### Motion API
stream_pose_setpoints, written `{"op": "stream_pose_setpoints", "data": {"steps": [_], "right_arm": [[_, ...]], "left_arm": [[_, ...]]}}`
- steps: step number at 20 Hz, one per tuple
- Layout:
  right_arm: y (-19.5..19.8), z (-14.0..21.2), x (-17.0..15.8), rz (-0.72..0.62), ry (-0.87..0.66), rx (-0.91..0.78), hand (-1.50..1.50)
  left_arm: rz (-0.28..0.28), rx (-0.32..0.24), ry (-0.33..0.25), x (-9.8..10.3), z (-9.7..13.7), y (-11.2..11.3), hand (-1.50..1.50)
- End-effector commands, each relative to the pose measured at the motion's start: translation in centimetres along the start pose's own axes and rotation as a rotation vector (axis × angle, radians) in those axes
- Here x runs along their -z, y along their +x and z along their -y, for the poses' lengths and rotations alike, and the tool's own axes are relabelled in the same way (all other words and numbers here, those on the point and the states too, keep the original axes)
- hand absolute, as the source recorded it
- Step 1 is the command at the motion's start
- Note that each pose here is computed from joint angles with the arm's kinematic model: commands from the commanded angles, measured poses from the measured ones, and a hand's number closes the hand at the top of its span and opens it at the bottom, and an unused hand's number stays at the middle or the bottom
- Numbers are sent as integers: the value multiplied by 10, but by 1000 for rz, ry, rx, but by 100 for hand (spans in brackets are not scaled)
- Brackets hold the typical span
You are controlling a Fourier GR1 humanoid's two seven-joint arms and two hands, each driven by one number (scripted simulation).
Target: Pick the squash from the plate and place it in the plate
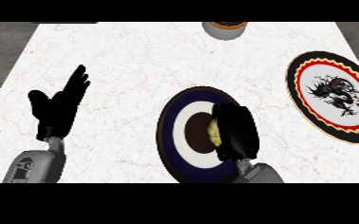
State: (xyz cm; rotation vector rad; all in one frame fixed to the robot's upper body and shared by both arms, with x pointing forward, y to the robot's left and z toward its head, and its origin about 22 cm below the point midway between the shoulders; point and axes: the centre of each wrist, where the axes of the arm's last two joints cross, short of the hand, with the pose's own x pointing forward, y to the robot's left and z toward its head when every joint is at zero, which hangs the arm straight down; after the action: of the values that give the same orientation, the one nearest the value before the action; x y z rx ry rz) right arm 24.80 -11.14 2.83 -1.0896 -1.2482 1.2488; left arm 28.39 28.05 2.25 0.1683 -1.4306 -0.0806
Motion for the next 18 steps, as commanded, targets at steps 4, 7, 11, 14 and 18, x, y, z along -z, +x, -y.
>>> {"op": "stream_pose_setpoints", "data": {"steps": [4, 7, 11, 14, 18], "right_arm": [[-31, 48, 61, -308, -305, 270, 150], [-40, 70, 76, -373, -504, 243, 150], [-58, 83, 93, -519, -602, 247, 150], [-73, 90, 99, -576, -629, 356, 150], [-127, 77, 78, -644, -637, 390, 150]], "left_arm": [[-20, 20, -13, 5, -5, 4, 0], [-14, 12, -29, 5, 0, 3, 0], [-32, 2, -20, -4, -15, -2, 0], [-12, 3, -11, 2, 4, -1, 0], [-38, 17, 1, -9, -1, 0, 0]]}}
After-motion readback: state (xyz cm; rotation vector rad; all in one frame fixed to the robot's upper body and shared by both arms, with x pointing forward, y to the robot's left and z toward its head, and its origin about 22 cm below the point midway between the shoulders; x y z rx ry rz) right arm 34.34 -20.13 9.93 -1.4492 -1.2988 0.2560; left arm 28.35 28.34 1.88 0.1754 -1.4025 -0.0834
